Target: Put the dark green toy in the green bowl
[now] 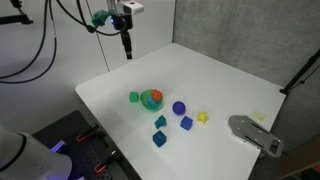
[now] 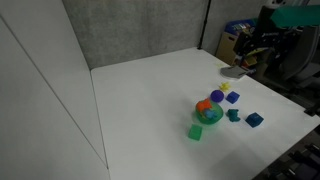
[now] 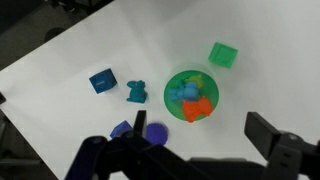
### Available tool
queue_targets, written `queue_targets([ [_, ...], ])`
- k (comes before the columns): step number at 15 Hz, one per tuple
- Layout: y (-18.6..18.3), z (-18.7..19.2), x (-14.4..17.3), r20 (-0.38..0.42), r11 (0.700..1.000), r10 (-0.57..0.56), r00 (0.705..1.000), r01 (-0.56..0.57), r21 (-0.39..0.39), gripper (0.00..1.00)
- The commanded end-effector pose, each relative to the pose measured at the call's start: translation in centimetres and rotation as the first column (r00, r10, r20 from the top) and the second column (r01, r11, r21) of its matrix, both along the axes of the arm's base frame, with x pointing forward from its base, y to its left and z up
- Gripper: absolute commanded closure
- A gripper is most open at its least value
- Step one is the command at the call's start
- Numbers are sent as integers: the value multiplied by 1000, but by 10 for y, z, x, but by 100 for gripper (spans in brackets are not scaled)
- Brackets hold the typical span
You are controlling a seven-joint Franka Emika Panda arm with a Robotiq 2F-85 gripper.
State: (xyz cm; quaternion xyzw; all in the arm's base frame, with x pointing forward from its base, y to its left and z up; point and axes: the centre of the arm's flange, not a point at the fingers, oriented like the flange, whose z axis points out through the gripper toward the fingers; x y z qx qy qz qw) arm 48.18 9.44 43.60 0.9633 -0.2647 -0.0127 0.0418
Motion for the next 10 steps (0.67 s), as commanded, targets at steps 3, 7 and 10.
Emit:
queue_targets([
  [3,-35,-43,31,-10,998,-19,1000,19,-63,0],
  [7,-67,-77,44,-21,1000,6,1000,-7,-29,0],
  [10,-90,-100,53,-11,998,48,999,-47,37,0],
])
